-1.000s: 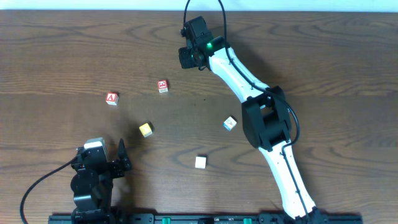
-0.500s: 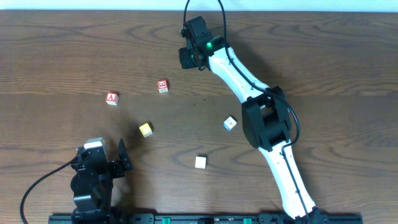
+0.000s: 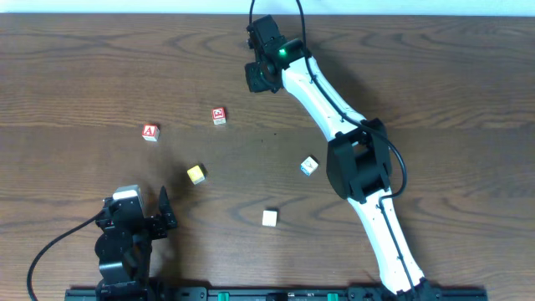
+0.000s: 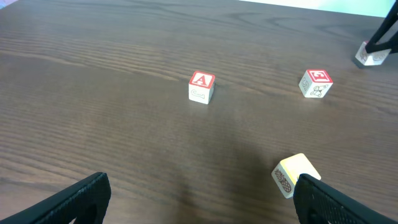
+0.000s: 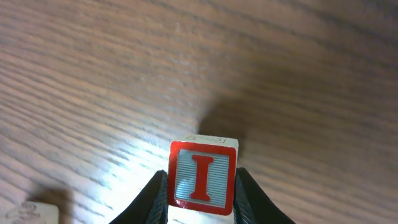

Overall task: Spell out Ai2
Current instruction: 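Lower the right gripper and grasp the red I block, then carry the I block toward center and set it down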

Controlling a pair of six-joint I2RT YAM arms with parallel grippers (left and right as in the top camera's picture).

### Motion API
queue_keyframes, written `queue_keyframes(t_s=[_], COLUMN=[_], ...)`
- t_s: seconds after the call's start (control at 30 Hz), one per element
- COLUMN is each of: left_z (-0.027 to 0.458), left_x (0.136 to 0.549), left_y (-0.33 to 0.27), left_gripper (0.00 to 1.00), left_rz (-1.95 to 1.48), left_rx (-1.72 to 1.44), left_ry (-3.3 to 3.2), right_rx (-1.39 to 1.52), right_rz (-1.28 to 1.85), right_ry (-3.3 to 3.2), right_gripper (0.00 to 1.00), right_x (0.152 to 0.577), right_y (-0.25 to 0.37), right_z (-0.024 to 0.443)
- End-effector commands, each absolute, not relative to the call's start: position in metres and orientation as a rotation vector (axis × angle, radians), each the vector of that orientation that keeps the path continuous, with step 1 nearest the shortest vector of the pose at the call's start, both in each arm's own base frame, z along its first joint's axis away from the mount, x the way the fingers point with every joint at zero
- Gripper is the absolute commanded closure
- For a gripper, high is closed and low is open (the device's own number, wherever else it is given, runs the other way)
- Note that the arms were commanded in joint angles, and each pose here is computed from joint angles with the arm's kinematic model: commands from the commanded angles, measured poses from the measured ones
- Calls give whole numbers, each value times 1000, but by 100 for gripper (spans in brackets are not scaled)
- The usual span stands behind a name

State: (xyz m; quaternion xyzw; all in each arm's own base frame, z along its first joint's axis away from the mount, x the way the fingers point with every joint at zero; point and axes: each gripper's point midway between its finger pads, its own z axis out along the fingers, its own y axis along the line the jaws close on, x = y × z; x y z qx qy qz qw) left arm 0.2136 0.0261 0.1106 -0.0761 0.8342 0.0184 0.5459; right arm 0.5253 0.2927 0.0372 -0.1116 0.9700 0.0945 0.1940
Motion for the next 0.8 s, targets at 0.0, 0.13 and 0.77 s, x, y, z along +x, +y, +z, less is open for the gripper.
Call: queue_keyframes(t_s=[0.0, 0.13, 0.77], left_z=[103, 103, 103], left_x=[213, 213, 213], left_y=[26, 26, 26], left_gripper=[5, 5, 5], left_rz=[56, 56, 56], left_rx=[-163, -163, -163], left_ry=[1994, 1994, 1994], right_rx=[-310, -296, -220], right_rz=[250, 227, 156], right_ry=[2703, 2711, 2712], right_gripper=[99, 99, 99], right_x=[529, 526, 509], right_y=[293, 288, 278], right_z=[47, 53, 86])
